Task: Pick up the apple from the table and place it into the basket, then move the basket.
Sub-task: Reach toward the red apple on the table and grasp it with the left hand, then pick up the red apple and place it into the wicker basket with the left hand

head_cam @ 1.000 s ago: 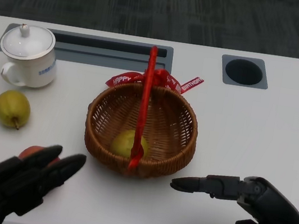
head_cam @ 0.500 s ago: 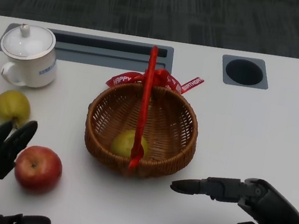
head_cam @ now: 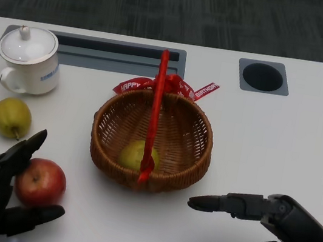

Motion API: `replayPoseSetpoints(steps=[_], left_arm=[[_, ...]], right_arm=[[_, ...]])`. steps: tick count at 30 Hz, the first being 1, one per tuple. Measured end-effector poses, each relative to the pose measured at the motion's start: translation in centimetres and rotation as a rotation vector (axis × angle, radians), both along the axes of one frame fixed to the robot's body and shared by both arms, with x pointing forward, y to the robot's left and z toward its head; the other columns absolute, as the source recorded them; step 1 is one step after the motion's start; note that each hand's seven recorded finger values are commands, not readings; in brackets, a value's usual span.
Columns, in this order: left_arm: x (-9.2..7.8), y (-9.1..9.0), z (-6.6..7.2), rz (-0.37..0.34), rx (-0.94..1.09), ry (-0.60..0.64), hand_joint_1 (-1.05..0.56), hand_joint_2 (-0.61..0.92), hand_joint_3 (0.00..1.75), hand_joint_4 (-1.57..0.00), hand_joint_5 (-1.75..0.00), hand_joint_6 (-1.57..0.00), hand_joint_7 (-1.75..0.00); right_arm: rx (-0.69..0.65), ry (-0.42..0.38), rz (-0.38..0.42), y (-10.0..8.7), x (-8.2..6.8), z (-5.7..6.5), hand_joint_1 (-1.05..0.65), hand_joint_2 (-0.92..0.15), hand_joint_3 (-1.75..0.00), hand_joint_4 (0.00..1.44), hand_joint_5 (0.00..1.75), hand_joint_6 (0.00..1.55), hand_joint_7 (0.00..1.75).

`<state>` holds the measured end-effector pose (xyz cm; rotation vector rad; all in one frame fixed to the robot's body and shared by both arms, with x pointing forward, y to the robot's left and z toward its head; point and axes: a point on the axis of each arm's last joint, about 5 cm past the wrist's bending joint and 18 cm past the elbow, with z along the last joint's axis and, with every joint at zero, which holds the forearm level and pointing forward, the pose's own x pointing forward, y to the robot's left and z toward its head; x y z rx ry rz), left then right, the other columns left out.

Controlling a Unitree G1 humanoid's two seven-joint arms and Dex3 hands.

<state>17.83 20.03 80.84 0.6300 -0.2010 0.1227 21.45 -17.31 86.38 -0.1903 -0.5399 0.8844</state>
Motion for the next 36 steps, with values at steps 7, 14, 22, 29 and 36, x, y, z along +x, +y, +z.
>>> replayPoseSetpoints(steps=[7,14,22,29,36], left_arm=[[2.0,-0.4,-0.6,0.058,0.006,0.084,-0.6,0.7,0.0,-0.52,-0.04,-0.49,-0.03],[2.3,-1.0,-0.6,0.079,-0.082,0.088,-0.29,0.73,0.01,-0.94,-0.08,-0.81,-0.06],[2.2,-1.9,-0.6,0.103,-0.197,0.07,-0.22,0.82,0.01,-1.23,-0.05,-1.11,-0.04],[1.5,-2.9,0.3,0.05,-0.309,-0.027,-0.24,0.84,0.01,-1.2,-0.03,-1.09,-0.01],[0.9,-2.1,1.9,0.014,-0.269,-0.154,-0.22,0.84,0.0,-1.21,-0.02,-1.09,-0.01]], right_arm=[[0.008,-0.011,-0.001,0.0,0.0,0.2,-0.46,-0.83,0.0,0.64,0.0,0.6,0.0],[0.007,-0.012,-0.002,-0.2,-0.2,0.2,-0.47,-0.84,0.0,0.64,0.0,0.6,0.0],[0.009,-0.008,-0.006,-0.2,-0.3,0.2,-0.48,-0.86,-0.01,0.65,0.0,0.61,0.0],[0.017,-0.005,-0.008,0.0,-0.3,0.1,-0.48,-0.87,0.0,0.66,0.0,0.61,0.0],[0.021,-0.007,-0.01,0.1,-0.4,0.0,-0.48,-0.88,0.0,0.67,0.01,0.62,0.0]])
